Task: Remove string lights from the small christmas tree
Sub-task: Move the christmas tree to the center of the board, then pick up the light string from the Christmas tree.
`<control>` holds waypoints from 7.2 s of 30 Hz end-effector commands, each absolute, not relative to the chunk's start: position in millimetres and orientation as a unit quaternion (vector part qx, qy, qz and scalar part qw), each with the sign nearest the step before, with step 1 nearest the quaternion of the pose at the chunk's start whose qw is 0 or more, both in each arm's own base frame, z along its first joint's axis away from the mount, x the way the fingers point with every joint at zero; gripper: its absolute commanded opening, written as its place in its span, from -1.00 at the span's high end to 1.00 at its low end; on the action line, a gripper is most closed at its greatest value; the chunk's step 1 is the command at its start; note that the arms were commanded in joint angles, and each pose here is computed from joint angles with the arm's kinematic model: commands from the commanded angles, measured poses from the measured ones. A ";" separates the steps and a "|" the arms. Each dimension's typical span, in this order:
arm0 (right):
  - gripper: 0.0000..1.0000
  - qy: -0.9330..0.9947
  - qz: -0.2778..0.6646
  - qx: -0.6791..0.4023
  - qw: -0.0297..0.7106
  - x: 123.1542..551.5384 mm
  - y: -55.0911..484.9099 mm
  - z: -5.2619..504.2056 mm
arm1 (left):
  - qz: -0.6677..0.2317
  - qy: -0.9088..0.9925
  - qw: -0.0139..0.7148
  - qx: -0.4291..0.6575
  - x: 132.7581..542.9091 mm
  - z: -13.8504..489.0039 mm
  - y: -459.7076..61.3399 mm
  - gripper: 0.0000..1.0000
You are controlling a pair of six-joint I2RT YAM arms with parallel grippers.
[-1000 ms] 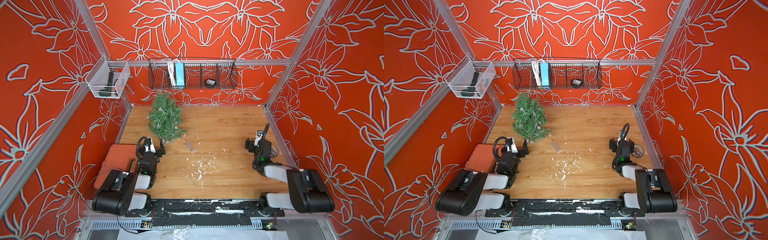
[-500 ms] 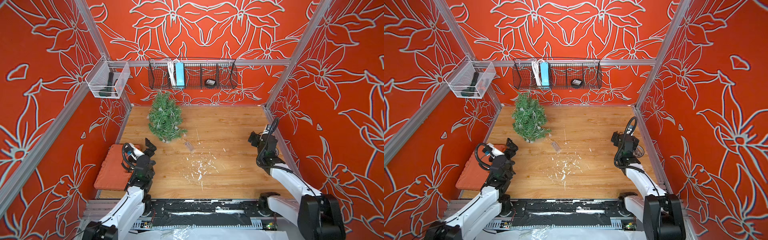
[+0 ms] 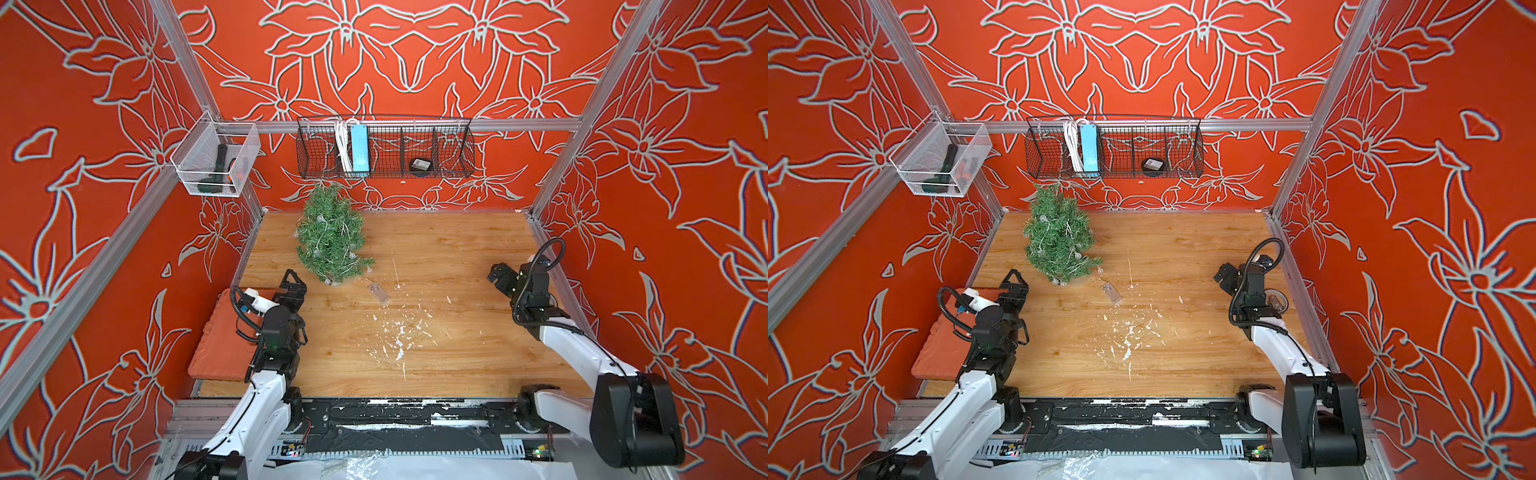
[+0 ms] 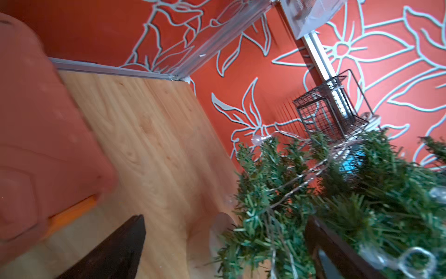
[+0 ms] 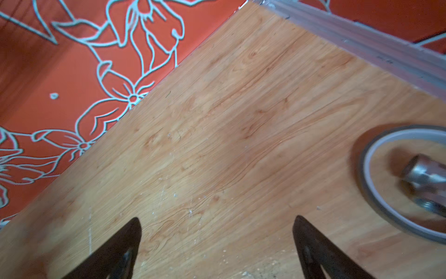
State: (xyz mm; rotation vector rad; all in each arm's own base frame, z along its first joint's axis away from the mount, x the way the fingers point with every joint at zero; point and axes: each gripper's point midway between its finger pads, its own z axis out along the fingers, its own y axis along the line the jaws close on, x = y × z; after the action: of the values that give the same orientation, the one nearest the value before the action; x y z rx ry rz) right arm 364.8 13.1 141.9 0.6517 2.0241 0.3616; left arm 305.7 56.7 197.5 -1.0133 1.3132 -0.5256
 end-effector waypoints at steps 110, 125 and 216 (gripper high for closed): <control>-0.80 0.789 0.452 -0.032 0.415 385.0 225.1 215.8 | -0.545 0.726 0.383 -0.173 460.9 154.9 -156.0 -0.06; -0.32 0.779 0.515 -0.017 0.357 409.9 277.8 188.7 | -0.548 0.730 0.373 -0.166 460.7 148.2 -159.1 -0.04; 0.14 0.790 0.322 -0.191 0.486 293.7 262.0 260.6 | -0.534 0.690 0.474 -0.118 343.3 286.4 -123.4 -0.56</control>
State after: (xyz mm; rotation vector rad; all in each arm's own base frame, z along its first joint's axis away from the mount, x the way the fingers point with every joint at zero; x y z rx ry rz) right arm 279.8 259.5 241.5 -0.4811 1.9886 0.8275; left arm 347.3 -119.2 279.7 -0.3574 1.6808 -1.3109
